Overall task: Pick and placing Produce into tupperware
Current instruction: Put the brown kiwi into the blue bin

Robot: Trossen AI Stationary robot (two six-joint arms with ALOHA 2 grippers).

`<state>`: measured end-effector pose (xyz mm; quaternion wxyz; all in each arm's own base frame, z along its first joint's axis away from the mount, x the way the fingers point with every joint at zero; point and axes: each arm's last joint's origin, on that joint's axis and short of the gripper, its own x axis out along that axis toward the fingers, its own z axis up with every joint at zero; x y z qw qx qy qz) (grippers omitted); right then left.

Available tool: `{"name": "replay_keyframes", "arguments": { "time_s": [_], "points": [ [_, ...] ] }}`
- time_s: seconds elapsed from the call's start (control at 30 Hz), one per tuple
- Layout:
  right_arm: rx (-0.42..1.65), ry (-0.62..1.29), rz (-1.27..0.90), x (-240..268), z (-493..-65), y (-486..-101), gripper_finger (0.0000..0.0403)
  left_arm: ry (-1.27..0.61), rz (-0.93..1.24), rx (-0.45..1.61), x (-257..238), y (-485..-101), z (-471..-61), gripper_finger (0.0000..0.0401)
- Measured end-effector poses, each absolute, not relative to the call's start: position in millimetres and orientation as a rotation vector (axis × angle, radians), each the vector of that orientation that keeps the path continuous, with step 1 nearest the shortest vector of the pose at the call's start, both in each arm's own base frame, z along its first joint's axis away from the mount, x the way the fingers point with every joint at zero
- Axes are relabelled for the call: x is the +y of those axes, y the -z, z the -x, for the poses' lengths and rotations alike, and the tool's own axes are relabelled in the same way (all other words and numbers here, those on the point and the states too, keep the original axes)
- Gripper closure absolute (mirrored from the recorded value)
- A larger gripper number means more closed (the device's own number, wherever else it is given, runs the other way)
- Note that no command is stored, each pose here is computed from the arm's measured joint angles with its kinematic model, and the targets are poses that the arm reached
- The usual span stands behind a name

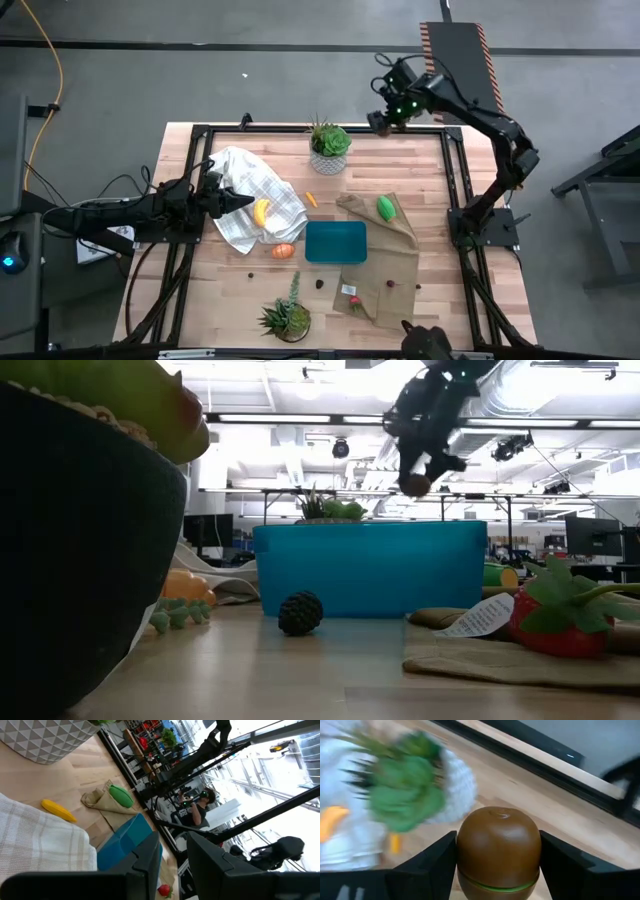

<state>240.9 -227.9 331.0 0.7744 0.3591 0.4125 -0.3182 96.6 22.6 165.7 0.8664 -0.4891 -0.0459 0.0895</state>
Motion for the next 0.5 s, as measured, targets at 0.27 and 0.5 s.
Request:
{"name": "replay_keyframes", "arguments": {
  "time_s": [0.27,0.5],
  "points": [
    [0.836,0.442,-0.668,-199.8,-267.5,-359.7,0.0178,-0.188,1.024,-0.096,22.6,-165.7,-96.6,0.0313],
    [0.838,0.282,-0.571,-159.1,-294.5,-370.2,0.0178,-0.187,1.024,-0.096,22.6,-165.7,-96.6,0.0313]
  ]
}}
